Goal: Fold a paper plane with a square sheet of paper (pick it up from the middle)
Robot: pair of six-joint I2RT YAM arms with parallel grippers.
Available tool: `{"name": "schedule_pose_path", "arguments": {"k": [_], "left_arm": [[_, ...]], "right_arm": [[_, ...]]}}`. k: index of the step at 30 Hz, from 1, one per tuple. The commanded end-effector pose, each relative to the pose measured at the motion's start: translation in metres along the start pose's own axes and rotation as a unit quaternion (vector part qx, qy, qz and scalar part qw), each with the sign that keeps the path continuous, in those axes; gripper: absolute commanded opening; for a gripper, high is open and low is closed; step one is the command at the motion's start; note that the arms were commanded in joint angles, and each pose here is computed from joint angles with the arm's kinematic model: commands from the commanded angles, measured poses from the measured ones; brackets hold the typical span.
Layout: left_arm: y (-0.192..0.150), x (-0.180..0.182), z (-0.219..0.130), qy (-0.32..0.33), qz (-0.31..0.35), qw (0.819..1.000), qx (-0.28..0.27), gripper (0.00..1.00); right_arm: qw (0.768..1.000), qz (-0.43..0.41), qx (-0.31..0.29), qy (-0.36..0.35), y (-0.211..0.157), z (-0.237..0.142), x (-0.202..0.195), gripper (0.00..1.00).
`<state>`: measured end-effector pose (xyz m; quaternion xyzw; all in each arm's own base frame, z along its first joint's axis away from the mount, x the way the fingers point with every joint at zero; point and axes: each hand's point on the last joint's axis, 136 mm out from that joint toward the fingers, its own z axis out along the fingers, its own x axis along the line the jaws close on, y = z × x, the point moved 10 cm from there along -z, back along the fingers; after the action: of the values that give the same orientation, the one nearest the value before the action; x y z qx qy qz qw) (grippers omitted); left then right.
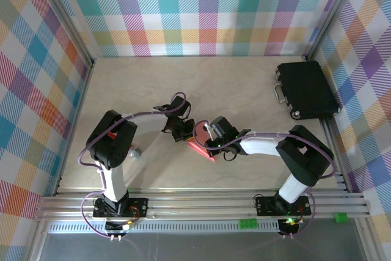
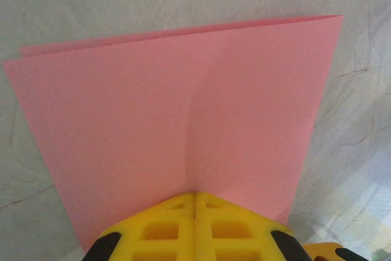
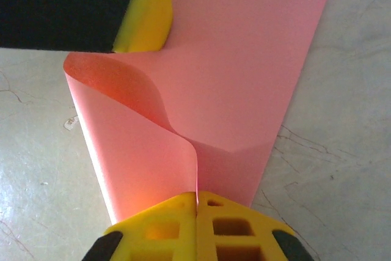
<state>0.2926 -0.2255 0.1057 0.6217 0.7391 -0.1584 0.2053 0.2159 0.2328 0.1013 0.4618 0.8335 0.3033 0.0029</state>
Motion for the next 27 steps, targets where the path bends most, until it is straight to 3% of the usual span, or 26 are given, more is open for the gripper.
{"name": "schedule_pose_path", "arguments": {"k": [1, 5, 9, 13, 16, 27], "left_arm": [[-0.011, 0.019, 0.016, 0.058, -0.01, 0.997, 0.041, 0.03], [-0.006, 0.007, 0.006, 0.041, 0.0, 0.999, 0.027, 0.04], [0.004, -0.015, -0.023, 0.009, 0.01, 1.0, -0.022, 0.1], [0.006, -0.026, -0.05, -0.01, 0.001, 0.997, -0.071, 0.18], [0.0, -0.023, -0.055, -0.03, -0.021, 0.996, -0.082, 0.19], [-0.035, -0.015, -0.037, -0.115, -0.099, 0.986, -0.064, 0.02]], "right_arm": [[1.0, 0.009, 0.013, 0.001, 0.001, 0.003, -0.001, 0.0], [1.0, 0.014, 0.023, 0.001, -0.004, 0.005, -0.003, 0.0], [0.999, 0.018, 0.028, 0.004, -0.006, 0.006, -0.003, 0.0], [0.999, 0.024, 0.031, 0.007, -0.006, 0.008, -0.002, 0.0], [0.999, 0.028, 0.034, 0.008, -0.006, 0.01, -0.002, 0.0], [0.999, 0.034, 0.037, 0.009, -0.007, 0.012, -0.003, 0.0]]}}
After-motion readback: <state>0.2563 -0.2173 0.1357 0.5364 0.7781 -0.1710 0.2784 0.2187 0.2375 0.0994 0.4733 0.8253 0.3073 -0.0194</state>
